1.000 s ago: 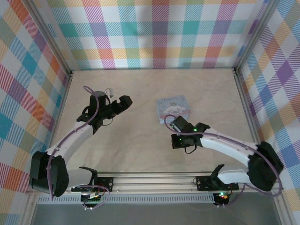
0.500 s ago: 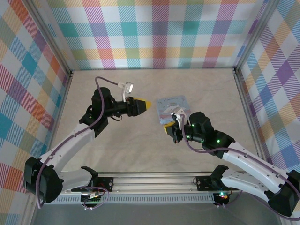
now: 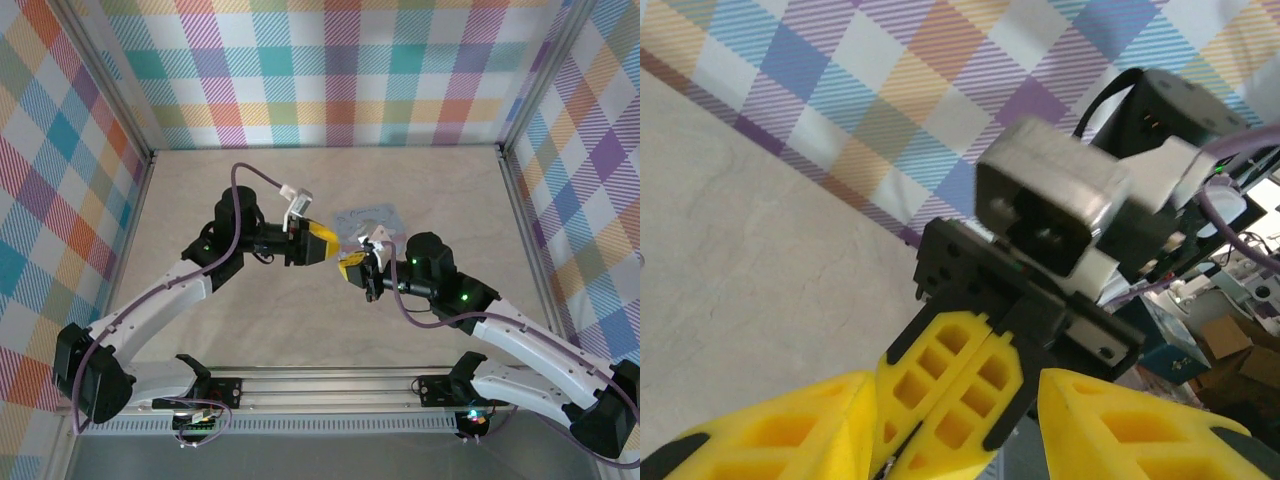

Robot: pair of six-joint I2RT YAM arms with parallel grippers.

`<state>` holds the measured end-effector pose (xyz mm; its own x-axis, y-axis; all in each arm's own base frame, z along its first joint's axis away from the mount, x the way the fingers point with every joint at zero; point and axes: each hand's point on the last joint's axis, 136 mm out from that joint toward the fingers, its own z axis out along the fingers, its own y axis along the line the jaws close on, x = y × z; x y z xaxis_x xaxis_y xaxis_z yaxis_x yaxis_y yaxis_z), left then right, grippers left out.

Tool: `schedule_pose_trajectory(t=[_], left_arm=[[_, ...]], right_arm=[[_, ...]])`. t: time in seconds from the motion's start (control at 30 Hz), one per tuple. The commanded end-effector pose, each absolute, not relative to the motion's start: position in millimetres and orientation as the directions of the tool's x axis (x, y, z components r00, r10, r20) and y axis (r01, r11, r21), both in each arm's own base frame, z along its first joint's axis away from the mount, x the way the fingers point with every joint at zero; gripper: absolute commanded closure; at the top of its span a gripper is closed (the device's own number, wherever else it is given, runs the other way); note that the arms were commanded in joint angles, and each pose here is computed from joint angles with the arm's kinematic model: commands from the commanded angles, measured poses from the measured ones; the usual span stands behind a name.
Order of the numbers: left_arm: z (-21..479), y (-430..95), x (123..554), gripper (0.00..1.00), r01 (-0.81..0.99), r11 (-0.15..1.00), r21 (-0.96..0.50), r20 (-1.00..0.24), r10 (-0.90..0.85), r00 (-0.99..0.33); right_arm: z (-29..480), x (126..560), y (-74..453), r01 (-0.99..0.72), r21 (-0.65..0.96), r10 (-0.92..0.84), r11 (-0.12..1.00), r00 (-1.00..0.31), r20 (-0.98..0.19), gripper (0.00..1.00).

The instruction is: Unlock the padlock with the key

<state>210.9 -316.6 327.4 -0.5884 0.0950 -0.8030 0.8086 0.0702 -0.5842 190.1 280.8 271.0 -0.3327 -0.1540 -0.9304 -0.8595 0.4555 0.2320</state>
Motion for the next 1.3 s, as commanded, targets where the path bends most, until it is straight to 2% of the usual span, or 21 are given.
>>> schedule_pose_trajectory(t=[0.0,0.4,0.57,0.73,1.03,1.27], left_arm=[[337,-321,201,0.54,0.837,0.02,-0.546,-0.83,0.121,-0.545],[335,-324,197,0.69,0.844,0.01,-0.537,-0.834,0.146,-0.532],[337,-324,197,0.82,0.848,0.013,-0.53,-0.839,0.141,-0.526],[337,-324,198,0.99,0.851,0.023,-0.524,-0.842,0.136,-0.522],[345,-322,202,1.0,0.859,0.05,-0.51,-0.853,0.1,-0.512],[347,-322,204,1.0,0.859,0.058,-0.509,-0.854,0.092,-0.513]], right_arm=[[310,190,287,-0.88,0.235,-0.056,0.413,-0.282,-0.958,0.99],[324,193,290,-0.878,0.262,0.0,0.4,-0.286,-0.958,0.99],[324,193,293,-0.88,0.269,-0.006,0.391,-0.295,-0.956,0.98],[318,195,290,-0.864,0.292,-0.007,0.411,-0.323,-0.946,0.97],[307,196,281,-0.835,0.398,0.051,0.381,-0.411,-0.91,0.77],[307,193,285,-0.84,0.43,0.058,0.332,-0.436,-0.898,0.67]])
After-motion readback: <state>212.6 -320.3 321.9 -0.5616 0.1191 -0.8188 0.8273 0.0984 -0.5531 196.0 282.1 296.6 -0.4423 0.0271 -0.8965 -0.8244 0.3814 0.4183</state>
